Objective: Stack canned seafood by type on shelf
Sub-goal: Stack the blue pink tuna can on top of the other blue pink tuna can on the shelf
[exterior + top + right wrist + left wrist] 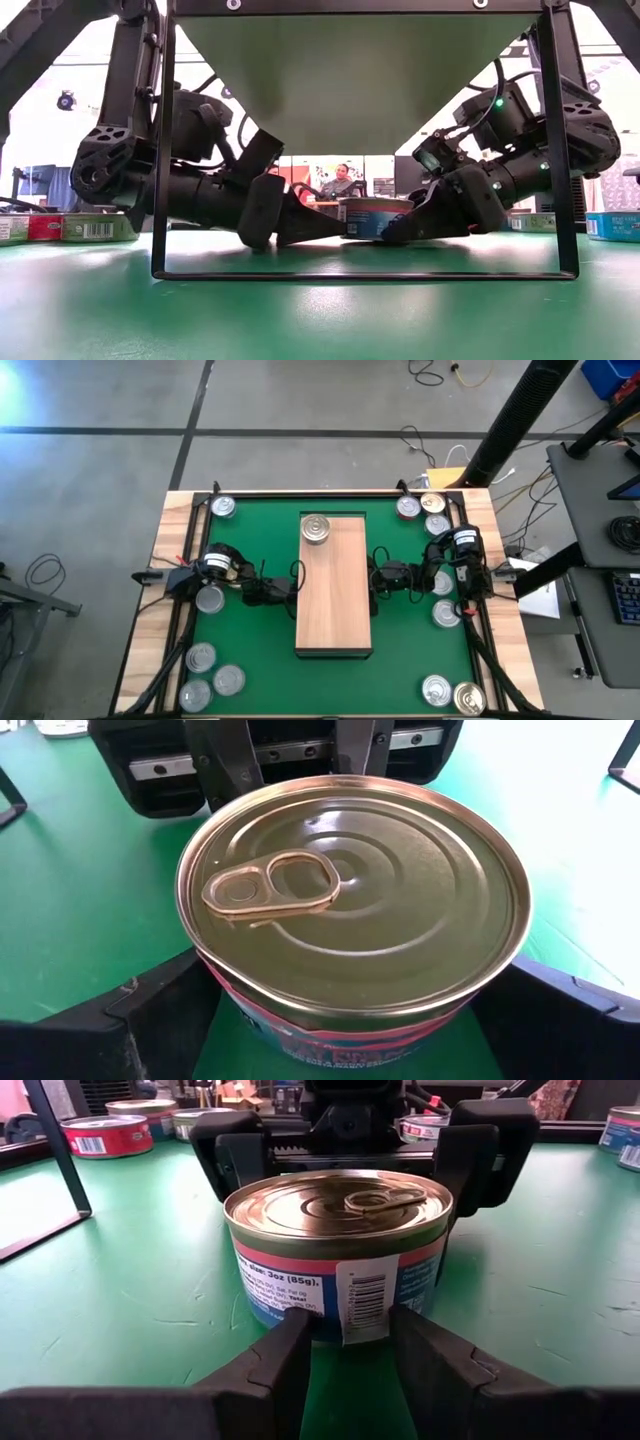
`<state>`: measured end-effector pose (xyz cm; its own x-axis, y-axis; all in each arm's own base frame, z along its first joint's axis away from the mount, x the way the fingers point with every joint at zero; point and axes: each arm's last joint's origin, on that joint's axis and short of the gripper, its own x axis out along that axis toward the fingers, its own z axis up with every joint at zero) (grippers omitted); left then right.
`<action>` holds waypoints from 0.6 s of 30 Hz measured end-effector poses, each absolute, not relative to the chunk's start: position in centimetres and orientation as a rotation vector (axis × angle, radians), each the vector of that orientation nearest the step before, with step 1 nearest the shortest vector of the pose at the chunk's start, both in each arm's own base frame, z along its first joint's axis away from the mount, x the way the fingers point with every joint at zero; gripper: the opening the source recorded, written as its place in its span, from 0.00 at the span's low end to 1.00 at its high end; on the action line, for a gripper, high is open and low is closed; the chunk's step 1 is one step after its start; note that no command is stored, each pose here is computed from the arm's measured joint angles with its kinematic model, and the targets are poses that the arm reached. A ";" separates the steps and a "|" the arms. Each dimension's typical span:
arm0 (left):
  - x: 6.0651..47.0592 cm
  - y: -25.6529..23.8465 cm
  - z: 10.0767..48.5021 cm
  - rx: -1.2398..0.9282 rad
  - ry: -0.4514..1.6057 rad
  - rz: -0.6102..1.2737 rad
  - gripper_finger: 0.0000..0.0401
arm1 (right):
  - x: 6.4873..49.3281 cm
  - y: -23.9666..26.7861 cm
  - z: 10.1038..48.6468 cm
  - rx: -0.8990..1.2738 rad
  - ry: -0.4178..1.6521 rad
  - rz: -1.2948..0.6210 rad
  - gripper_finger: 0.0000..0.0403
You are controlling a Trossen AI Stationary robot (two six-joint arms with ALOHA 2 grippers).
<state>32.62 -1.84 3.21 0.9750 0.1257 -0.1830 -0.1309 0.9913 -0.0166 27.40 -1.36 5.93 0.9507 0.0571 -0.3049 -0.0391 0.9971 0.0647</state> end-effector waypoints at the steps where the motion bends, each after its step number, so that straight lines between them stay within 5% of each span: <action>1: 32.7 -1.8 3.2 -0.028 0.181 0.129 0.31 | 27.4 -1.4 5.9 0.055 0.312 0.044 0.94; 18: 33.0 -1.9 3.0 -0.027 0.183 0.150 0.31 | 27.4 -1.4 5.9 0.031 0.324 0.038 0.94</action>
<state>32.97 -1.87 3.00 0.9722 0.1457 -0.1830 -0.1507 0.9885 -0.0134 27.36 -1.43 5.87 0.9472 0.0422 -0.3177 -0.0322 0.9988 0.0368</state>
